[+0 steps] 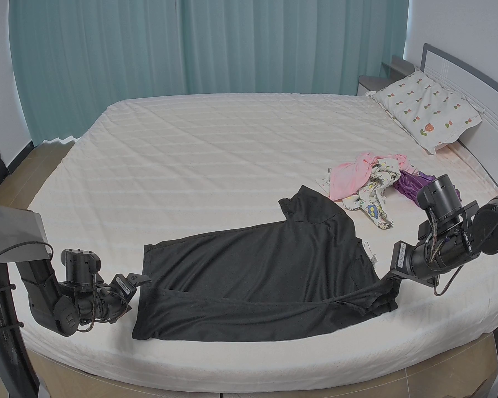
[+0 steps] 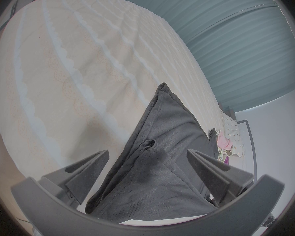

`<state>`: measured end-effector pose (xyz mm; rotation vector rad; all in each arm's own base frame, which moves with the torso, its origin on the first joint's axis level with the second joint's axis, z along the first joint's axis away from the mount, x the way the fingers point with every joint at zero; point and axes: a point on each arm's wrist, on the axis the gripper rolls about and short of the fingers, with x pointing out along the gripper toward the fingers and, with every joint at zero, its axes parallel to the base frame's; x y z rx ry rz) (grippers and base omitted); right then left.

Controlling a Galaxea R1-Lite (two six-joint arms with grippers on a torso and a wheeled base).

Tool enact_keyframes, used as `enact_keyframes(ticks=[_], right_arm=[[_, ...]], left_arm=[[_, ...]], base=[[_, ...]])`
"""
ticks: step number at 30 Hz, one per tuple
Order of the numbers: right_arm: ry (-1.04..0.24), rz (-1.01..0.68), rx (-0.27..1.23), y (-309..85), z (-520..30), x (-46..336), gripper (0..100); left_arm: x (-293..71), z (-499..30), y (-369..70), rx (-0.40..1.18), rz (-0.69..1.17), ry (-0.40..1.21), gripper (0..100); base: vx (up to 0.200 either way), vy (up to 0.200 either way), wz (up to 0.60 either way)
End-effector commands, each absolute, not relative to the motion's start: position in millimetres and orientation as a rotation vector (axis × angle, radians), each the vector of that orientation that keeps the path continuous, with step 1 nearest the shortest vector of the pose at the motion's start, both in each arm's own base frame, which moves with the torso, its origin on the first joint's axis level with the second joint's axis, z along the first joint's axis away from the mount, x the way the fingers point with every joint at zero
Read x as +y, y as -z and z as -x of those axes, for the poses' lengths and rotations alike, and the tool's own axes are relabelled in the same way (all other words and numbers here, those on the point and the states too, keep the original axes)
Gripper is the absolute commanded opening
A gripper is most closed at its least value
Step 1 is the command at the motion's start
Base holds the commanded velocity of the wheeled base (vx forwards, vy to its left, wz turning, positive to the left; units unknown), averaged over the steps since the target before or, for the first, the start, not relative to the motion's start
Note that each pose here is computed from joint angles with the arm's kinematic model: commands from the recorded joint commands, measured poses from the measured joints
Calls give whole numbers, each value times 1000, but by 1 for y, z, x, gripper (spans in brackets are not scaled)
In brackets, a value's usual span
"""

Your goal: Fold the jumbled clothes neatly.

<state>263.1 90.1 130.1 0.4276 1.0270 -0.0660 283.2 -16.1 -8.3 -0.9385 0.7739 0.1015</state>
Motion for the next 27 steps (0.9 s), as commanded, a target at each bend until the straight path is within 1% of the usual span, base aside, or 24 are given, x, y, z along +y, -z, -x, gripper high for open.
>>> enact_keyframes(ticks=[1, 3, 4, 10, 17, 20, 22, 23, 24, 27], right_arm=[[66, -397, 1063, -128, -260, 90, 0], [67, -376, 1093, -124, -258, 89, 0], [60, -358, 1112, -123, -257, 89, 100], [59, -355, 1135, -118, -256, 89, 100], [95, -363, 1164, -100, -270, 80, 100], [59, -379, 1168, -91, -277, 75, 100], [-5, -390, 1156, -79, -284, 68, 100], [-14, -388, 1152, -77, -285, 66, 100], [-47, -370, 1132, -65, -294, 61, 100], [-55, -356, 1113, -58, -300, 58, 100]], left_arm=[[-16, -283, 9, 775, 939, -102, 100], [-16, -283, 9, 775, 939, -102, 100], [-16, -283, 9, 775, 939, -102, 100], [-16, -283, 9, 775, 939, -102, 100], [-16, -284, 8, 774, 940, -102, 100], [-16, -284, 8, 771, 941, -104, 100], [-16, -285, 5, 755, 940, -100, 100], [-16, -286, 4, 750, 939, -101, 100], [-15, -292, -1, 703, 926, -127, 100], [-14, -299, -4, 669, 916, -153, 100]], base=[[0, 0, 0], [0, 0, 0], [0, 0, 0], [0, 0, 0], [0, 0, 0], [0, 0, 0], [0, 0, 0], [0, 0, 0], [0, 0, 0], [0, 0, 0]])
